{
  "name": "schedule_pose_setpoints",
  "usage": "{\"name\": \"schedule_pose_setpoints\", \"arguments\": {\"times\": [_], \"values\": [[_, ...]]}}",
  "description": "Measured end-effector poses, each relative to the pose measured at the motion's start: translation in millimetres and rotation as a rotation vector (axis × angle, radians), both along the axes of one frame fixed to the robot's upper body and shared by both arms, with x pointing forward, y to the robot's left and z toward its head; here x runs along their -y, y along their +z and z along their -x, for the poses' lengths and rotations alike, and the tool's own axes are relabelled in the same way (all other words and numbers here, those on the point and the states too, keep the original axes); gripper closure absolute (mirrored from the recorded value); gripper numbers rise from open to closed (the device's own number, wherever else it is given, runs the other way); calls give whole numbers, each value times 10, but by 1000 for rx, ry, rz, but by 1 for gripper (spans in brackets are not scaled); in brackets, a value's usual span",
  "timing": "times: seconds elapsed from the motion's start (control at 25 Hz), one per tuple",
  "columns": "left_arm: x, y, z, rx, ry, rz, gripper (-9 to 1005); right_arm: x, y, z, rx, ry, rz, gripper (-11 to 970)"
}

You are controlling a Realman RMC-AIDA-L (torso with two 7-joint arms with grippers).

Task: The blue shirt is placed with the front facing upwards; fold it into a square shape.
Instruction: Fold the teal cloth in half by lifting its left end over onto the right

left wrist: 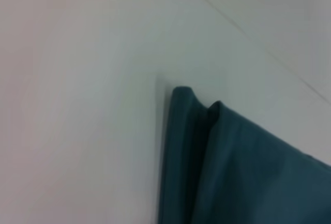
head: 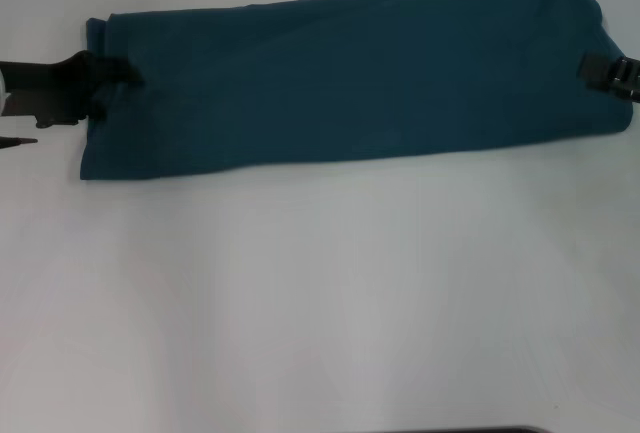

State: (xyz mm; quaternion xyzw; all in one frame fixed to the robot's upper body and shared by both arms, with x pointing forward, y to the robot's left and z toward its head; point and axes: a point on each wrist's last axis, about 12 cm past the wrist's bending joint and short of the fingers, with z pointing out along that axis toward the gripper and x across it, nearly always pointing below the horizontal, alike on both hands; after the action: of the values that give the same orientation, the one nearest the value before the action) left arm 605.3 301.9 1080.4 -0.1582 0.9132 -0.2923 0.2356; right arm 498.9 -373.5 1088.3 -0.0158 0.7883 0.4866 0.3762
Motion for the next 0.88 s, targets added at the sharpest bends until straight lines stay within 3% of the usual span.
{"name": "schedule_pose_setpoints", "arguments": {"times": [0.56,0.88], "values": [[-69,182,-53,21,-24,-5,245,4,5,7,1,2,-3,135],[-177,340,-162,-7,-114,-139,247,12,-2,12,-2,-2,0,135]]}}
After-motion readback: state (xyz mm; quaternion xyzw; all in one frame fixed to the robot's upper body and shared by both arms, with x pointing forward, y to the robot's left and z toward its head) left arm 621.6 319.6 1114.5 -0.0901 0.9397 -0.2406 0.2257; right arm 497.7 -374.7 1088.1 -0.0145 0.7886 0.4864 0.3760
